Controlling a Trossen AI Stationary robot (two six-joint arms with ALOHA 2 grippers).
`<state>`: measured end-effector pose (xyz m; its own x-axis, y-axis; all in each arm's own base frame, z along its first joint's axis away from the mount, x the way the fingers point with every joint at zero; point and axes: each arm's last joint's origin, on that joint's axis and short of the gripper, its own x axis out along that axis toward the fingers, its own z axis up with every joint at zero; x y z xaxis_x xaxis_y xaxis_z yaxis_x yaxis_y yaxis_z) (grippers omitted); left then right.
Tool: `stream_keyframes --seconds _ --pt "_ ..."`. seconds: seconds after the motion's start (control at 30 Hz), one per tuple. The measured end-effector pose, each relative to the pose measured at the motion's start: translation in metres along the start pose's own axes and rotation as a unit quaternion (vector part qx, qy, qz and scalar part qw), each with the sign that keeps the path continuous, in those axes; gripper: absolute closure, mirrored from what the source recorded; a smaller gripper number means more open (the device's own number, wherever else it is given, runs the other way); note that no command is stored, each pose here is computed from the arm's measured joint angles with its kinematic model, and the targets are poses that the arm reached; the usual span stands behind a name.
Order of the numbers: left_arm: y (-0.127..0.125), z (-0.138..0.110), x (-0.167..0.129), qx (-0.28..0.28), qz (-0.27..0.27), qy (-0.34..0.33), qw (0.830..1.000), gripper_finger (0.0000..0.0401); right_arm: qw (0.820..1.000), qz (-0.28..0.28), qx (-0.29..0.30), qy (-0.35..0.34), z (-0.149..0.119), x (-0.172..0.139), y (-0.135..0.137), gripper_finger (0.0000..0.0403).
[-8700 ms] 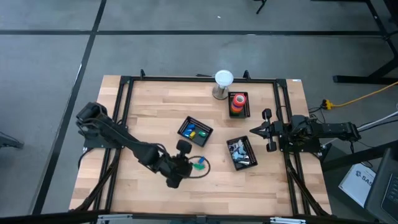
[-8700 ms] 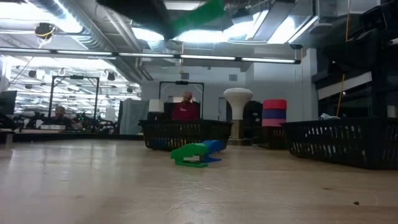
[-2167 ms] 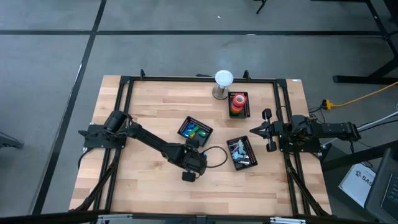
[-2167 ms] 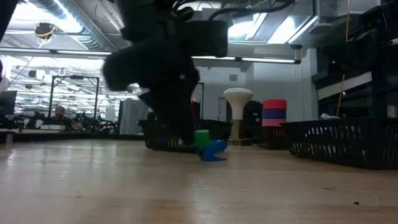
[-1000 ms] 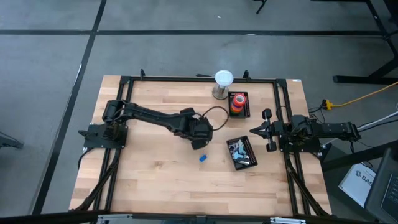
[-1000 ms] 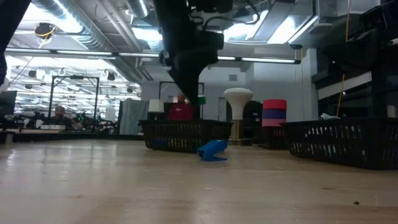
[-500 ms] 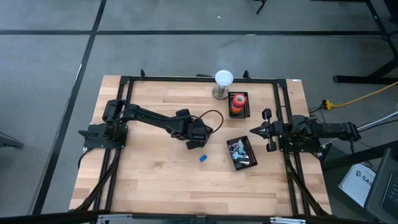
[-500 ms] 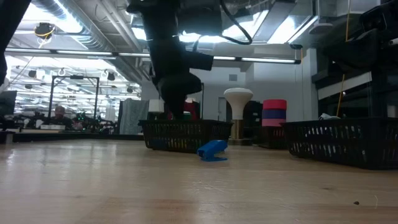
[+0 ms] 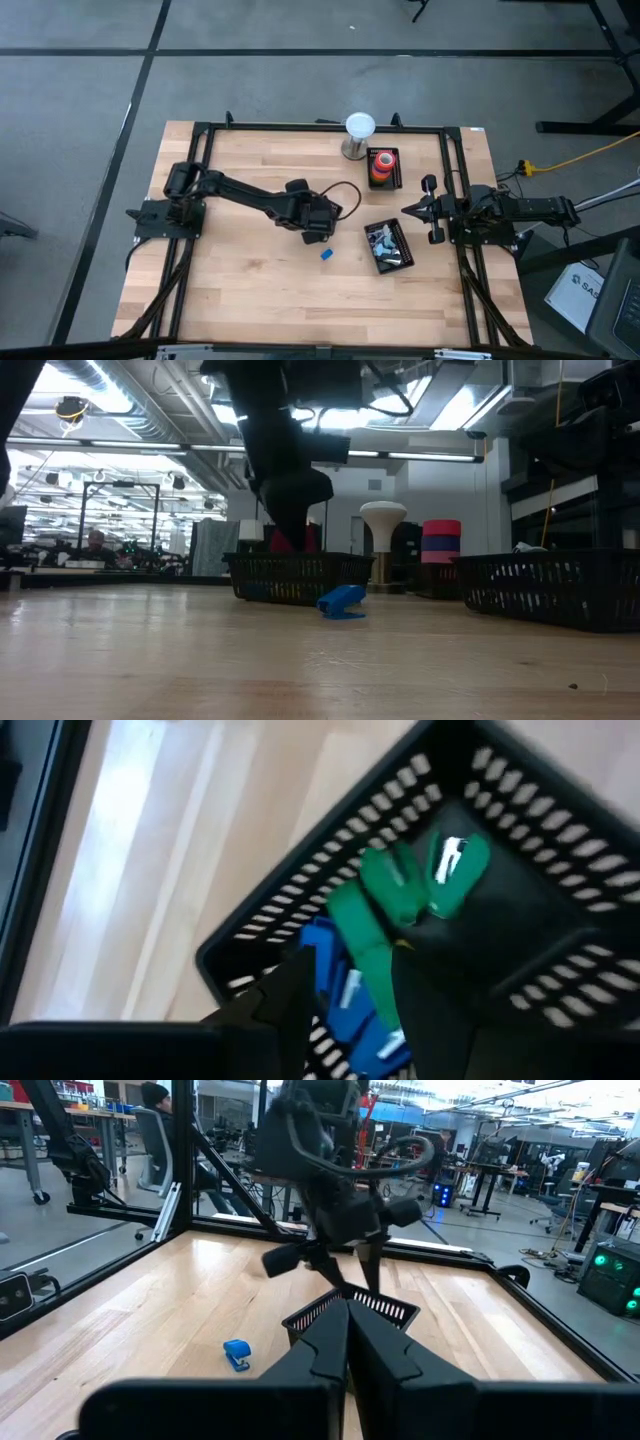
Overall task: Pick and place Stapler, Stapler remover, tape
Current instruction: Put the blue stapler into the center black bin
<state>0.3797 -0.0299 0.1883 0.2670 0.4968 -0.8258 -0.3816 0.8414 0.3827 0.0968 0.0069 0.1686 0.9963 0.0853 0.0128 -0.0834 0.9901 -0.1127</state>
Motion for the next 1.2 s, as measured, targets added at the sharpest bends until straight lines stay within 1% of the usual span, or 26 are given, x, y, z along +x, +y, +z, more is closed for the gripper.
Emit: stream_keyframes --seconds 0.13,0.3,0.43,0.53,0.63,0.7,0.83,1.0,1.07,1.13,1.17,1.2 --pt "-0.014 -0.003 -0.012 0.02 -0.016 -0.023 0.999 0.0274 1.0 0.0 0.0 0.0 0.0 0.0 0.0 0.0389" --pt "-0.035 -0.011 -0.042 0.045 -0.032 -0.068 0.996 0.0272 1.0 0.0 0.0 0.0 0.0 0.0 0.0 0.0389" --pt "-0.055 -0.018 -0.069 0.053 -0.054 -0.123 0.99 0.0272 1.0 0.0 0.0 0.0 0.0 0.0 0.0 0.0389" --pt "-0.073 -0.024 -0.085 0.056 -0.077 -0.161 0.982 0.0273 1.0 0.0 0.0 0.0 0.0 0.0 0.0 0.0389" --pt "-0.089 -0.03 -0.092 0.06 -0.094 -0.183 0.977 0.0271 1.0 0.0 0.0 0.0 0.0 0.0 0.0 0.0389" --pt "-0.098 -0.033 -0.092 0.063 -0.089 -0.191 0.975 0.0267 1.0 0.0 0.0 0.0 0.0 0.0 0.0 0.0389" --pt "-0.105 -0.033 -0.089 0.018 -0.093 -0.202 0.975 0.0254 1.0 0.0 0.0 0.0 0.0 0.0 0.0 0.0389" --pt "-0.097 -0.025 -0.077 -0.042 -0.138 -0.164 0.976 0.023 1.0 0.0 0.0 0.0 0.0 0.0 0.0 0.0389" --pt "-0.093 -0.023 -0.072 -0.084 -0.145 -0.149 0.974 0.0218 1.0 0.0 0.0 0.0 0.0 0.0 0.0 0.0389" --pt "-0.089 -0.019 -0.068 -0.155 -0.152 -0.137 0.966 0.0203 1.0 0.0 0.0 0.0 0.0 0.0 0.0 0.0389" --pt "-0.087 -0.018 -0.066 -0.177 -0.152 -0.131 0.963 0.0197 1.0 0.0 0.0 0.0 0.0 0.0 0.0 0.0389" --pt "-0.084 -0.018 -0.064 -0.187 -0.148 -0.124 0.963 0.019 1.0 0.0 0.0 0.0 0.0 0.0 0.0 0.0389"
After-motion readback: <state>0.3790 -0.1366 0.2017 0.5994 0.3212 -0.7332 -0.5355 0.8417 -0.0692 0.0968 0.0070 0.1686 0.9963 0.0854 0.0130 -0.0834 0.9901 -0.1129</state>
